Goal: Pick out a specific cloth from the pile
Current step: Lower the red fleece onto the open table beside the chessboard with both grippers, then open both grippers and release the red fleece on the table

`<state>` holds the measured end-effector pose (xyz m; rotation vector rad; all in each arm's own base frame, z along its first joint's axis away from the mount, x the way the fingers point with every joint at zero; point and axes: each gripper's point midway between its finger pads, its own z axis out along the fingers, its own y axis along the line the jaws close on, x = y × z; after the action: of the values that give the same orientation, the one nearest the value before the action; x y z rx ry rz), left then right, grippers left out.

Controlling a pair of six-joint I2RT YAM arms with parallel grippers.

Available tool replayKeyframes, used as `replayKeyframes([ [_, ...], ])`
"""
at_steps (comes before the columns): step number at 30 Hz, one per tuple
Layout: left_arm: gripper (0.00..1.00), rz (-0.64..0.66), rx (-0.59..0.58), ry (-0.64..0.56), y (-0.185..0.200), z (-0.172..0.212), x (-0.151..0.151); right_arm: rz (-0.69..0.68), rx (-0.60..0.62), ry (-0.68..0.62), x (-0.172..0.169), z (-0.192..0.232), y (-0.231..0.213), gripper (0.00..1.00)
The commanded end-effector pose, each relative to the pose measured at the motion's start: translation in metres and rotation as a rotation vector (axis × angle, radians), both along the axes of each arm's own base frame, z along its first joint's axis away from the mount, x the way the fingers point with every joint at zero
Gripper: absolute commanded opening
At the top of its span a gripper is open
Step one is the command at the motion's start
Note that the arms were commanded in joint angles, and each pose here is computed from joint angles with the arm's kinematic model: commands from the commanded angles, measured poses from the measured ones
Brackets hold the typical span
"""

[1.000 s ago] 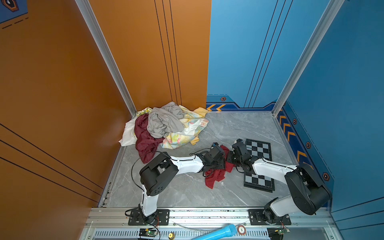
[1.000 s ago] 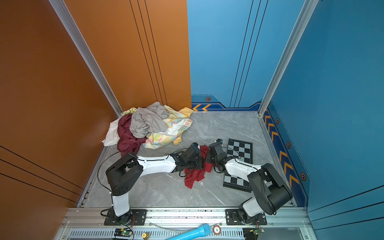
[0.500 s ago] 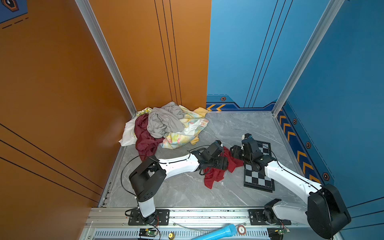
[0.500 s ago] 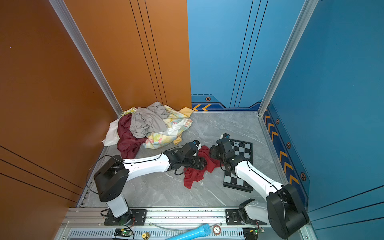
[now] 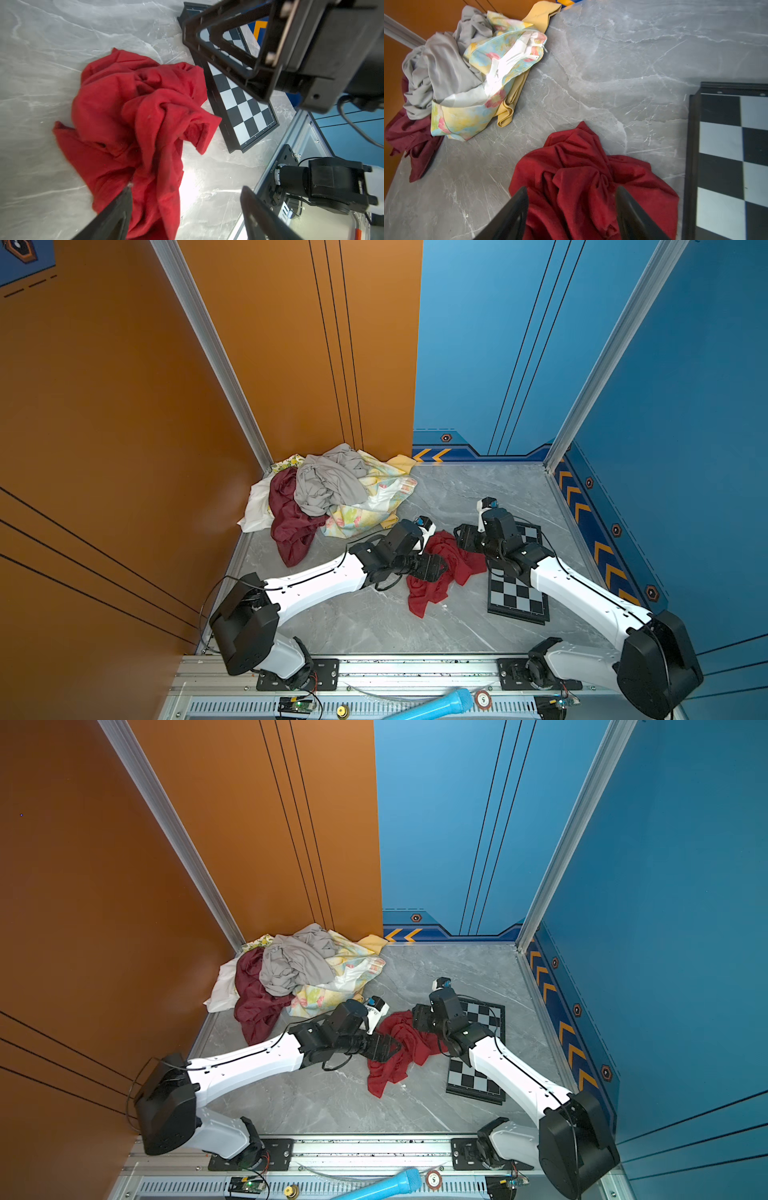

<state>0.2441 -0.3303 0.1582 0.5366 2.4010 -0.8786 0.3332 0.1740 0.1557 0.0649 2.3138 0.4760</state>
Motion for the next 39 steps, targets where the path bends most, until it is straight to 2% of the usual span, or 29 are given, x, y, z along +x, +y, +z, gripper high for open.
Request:
replayKeyframes([
  [1, 0.82, 0.065, 0.002, 0.038, 0.037, -0.009, -0.001, 0.071, -0.078, 0.023, 0.000, -0.009, 0.017, 0.68],
  [5, 0.82, 0.232, 0.005, 0.093, 0.082, -0.025, 0.009, 0.136, -0.160, 0.049, -0.001, -0.028, 0.041, 0.68],
  [8, 0.82, 0.308, 0.006, 0.123, 0.101, -0.033, 0.013, 0.174, -0.228, 0.087, -0.005, -0.047, 0.055, 0.68],
  [12, 0.82, 0.370, 0.009, 0.123, 0.114, -0.032, 0.019, 0.208, -0.347, 0.143, -0.017, -0.077, 0.063, 0.67],
  [16, 0.81, 0.403, 0.009, 0.109, 0.122, -0.029, 0.025, 0.229, -0.488, 0.179, -0.026, -0.105, 0.052, 0.68],
  [19, 0.81, 0.424, 0.030, 0.101, 0.128, -0.029, 0.028, 0.225, -0.546, 0.190, -0.029, -0.114, 0.040, 0.68],
  [34, 0.82, 0.433, 0.134, 0.041, 0.153, -0.013, 0.035, 0.225, -0.558, 0.144, -0.034, -0.104, 0.010, 0.75],
  [39, 0.84, 0.447, 0.144, 0.010, 0.163, -0.010, 0.037, 0.299, -0.424, 0.033, -0.032, -0.079, 0.033, 0.82],
])
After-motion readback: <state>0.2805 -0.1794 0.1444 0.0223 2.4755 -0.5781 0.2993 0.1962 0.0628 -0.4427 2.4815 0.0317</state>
